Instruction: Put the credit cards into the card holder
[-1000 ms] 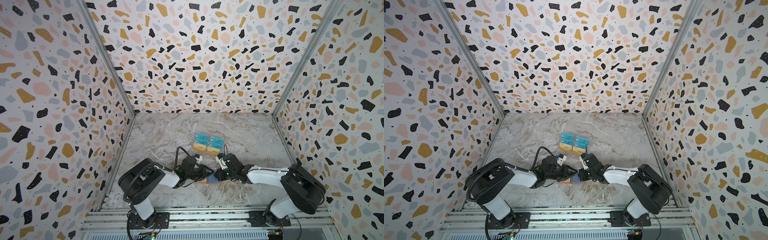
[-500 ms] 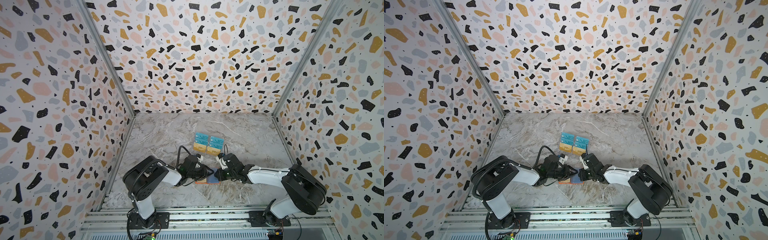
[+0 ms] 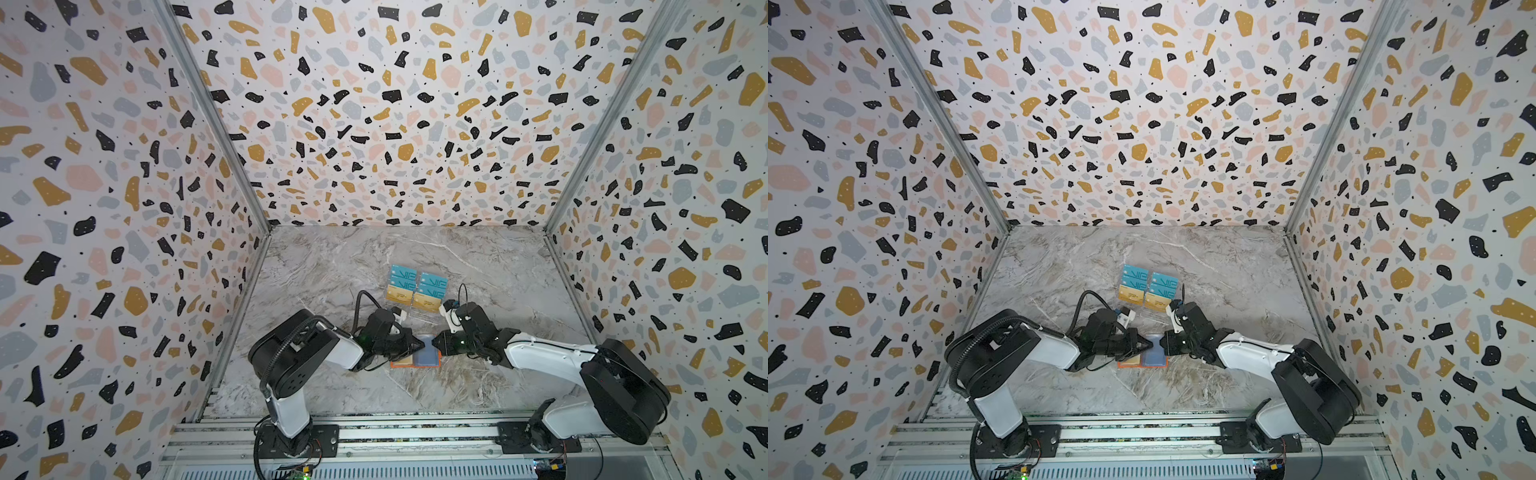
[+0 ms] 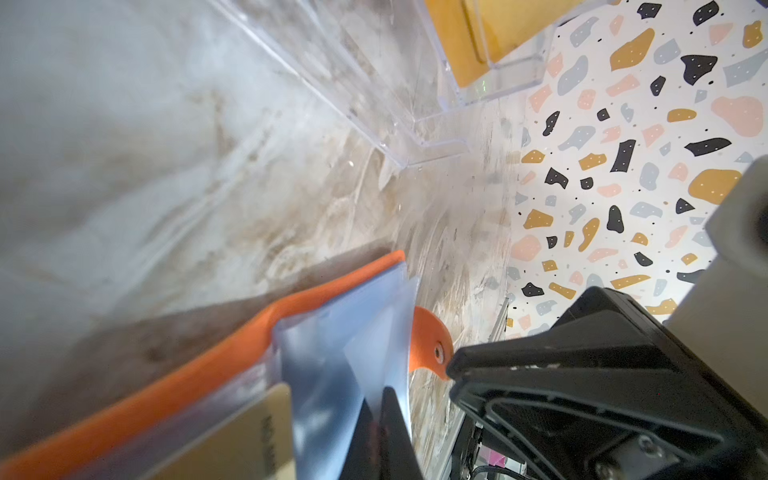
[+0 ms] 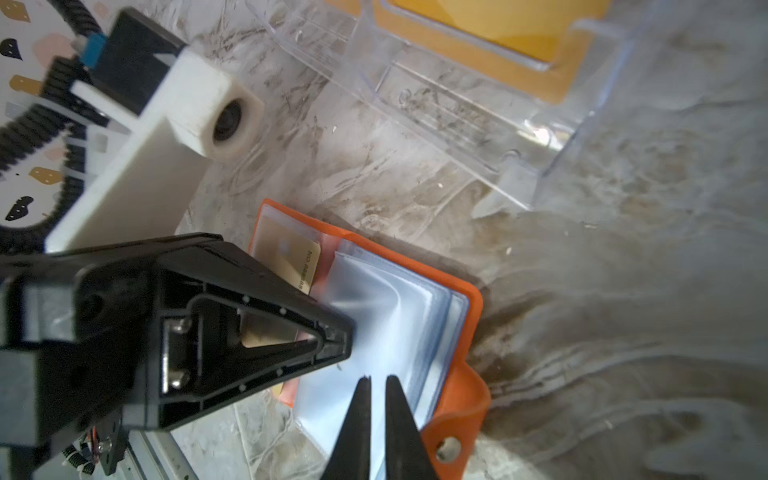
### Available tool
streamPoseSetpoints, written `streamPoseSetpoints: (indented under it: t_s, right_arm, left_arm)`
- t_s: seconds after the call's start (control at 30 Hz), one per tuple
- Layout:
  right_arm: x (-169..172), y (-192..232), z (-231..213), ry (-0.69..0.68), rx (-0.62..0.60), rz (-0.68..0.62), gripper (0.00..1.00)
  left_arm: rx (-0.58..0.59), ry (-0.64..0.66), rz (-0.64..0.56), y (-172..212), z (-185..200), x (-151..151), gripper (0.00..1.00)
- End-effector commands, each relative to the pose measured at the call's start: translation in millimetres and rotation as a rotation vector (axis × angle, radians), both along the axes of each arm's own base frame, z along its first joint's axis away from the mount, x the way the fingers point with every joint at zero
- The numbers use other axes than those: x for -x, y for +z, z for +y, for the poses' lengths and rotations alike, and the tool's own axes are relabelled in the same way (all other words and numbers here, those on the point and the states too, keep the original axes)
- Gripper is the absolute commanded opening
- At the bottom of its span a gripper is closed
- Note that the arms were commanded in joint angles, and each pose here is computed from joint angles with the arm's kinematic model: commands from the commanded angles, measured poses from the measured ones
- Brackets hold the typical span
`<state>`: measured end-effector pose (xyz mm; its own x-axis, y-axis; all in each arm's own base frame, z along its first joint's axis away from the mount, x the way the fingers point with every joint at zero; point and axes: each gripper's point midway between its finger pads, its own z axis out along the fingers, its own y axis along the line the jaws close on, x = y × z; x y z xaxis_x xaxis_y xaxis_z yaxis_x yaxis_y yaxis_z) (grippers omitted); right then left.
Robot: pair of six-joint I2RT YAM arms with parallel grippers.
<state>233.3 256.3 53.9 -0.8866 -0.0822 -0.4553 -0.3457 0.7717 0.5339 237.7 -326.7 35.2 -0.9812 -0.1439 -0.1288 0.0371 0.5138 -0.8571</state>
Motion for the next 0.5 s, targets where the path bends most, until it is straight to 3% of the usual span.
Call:
streamPoseSetpoints:
  t_s: [0.0, 0.47]
  right_arm:
    - [3, -1, -7, -0.012, -0.025, 0.030, 0.12]
    - [6, -5, 6, 0.053, -0.118, 0.066, 0.12]
  left_arm:
    - [0.004, -0.009, -0.052, 13, 0, -6, 0.02]
    - [0.018, -0.022, -0.064, 18, 5, 1, 0.00]
